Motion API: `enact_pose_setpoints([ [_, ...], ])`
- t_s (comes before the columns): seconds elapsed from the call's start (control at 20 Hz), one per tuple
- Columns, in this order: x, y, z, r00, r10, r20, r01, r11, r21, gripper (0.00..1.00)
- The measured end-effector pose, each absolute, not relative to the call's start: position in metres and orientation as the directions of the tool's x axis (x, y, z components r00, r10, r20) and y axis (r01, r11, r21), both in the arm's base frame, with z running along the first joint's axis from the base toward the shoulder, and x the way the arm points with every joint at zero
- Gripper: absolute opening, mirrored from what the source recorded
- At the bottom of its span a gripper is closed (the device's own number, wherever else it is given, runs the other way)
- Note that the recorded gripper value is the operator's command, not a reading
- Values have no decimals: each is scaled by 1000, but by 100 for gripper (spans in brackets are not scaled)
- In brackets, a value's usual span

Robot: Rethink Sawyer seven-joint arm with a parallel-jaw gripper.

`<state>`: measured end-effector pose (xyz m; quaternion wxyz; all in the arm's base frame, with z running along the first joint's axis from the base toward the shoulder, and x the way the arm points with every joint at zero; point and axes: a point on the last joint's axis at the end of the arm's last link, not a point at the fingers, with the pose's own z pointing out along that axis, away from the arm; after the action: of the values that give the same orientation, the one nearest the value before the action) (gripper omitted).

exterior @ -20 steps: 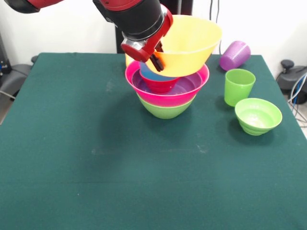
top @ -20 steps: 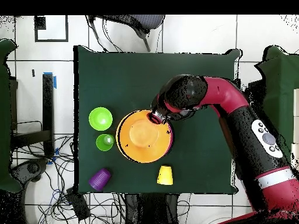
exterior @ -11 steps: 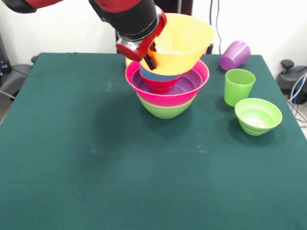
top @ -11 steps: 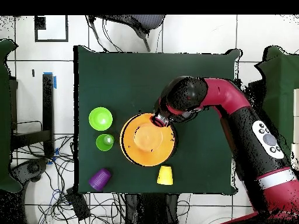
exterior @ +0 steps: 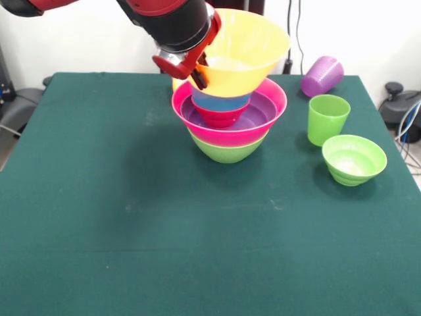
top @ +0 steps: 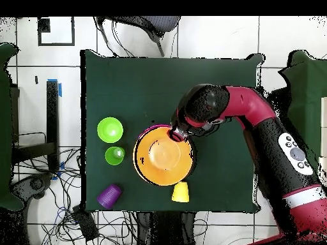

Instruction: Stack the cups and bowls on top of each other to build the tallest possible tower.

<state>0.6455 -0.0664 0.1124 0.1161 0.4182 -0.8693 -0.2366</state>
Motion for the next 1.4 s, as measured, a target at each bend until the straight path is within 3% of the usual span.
enact_pose_setpoints([
  [1.4,628,-103,101,-619,-783,49,-679,566,468,0],
])
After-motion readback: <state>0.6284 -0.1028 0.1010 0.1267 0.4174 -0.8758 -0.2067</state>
